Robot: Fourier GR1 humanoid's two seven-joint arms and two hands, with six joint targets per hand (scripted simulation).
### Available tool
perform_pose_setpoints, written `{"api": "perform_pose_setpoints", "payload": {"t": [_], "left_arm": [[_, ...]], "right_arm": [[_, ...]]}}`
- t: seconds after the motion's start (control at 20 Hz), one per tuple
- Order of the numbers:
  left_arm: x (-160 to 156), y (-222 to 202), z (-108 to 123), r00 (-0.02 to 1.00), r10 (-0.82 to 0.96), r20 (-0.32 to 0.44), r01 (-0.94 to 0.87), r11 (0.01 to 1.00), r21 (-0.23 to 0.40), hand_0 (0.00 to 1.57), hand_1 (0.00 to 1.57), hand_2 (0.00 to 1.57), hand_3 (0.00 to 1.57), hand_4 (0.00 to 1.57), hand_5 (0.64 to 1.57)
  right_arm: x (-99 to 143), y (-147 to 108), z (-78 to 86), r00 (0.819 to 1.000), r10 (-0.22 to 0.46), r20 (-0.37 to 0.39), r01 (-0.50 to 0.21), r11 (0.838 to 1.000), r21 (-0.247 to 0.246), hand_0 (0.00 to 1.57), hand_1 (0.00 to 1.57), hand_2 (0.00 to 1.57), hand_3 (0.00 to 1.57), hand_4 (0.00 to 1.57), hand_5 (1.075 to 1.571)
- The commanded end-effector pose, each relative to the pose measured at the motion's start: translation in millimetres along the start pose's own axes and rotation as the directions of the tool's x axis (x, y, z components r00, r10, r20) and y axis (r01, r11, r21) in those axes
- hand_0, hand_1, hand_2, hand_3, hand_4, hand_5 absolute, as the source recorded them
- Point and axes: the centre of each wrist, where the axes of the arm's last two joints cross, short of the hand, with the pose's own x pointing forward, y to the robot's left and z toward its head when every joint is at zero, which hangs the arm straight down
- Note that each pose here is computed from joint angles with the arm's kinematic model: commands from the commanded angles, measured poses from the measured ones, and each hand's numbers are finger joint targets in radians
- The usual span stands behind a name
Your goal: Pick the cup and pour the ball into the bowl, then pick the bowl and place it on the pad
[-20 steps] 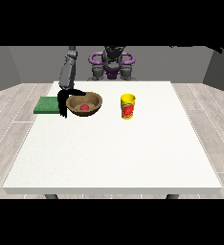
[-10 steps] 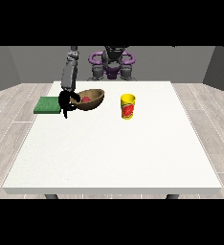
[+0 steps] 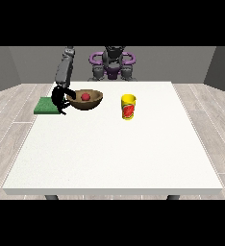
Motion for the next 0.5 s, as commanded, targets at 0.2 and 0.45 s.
{"api": "perform_pose_setpoints", "payload": {"t": [0.2,0.45], "left_arm": [[-29,53,34,0.997,-0.007,-0.076,0.017,0.991,0.133,0.00,0.00,0.00,0.00,0.71,1.567],[-6,52,32,1.000,-0.016,-0.024,0.018,0.996,0.090,0.00,0.00,0.00,0.00,0.71,1.566]], "right_arm": [[68,2,-22.9,0.982,0.147,-0.118,-0.146,0.989,0.015,1.57,1.57,1.57,1.57,1.00,1.548],[104,-68,-27.2,0.975,0.220,-0.013,-0.220,0.975,-0.027,1.57,1.57,1.57,1.57,0.98,1.570]]}}
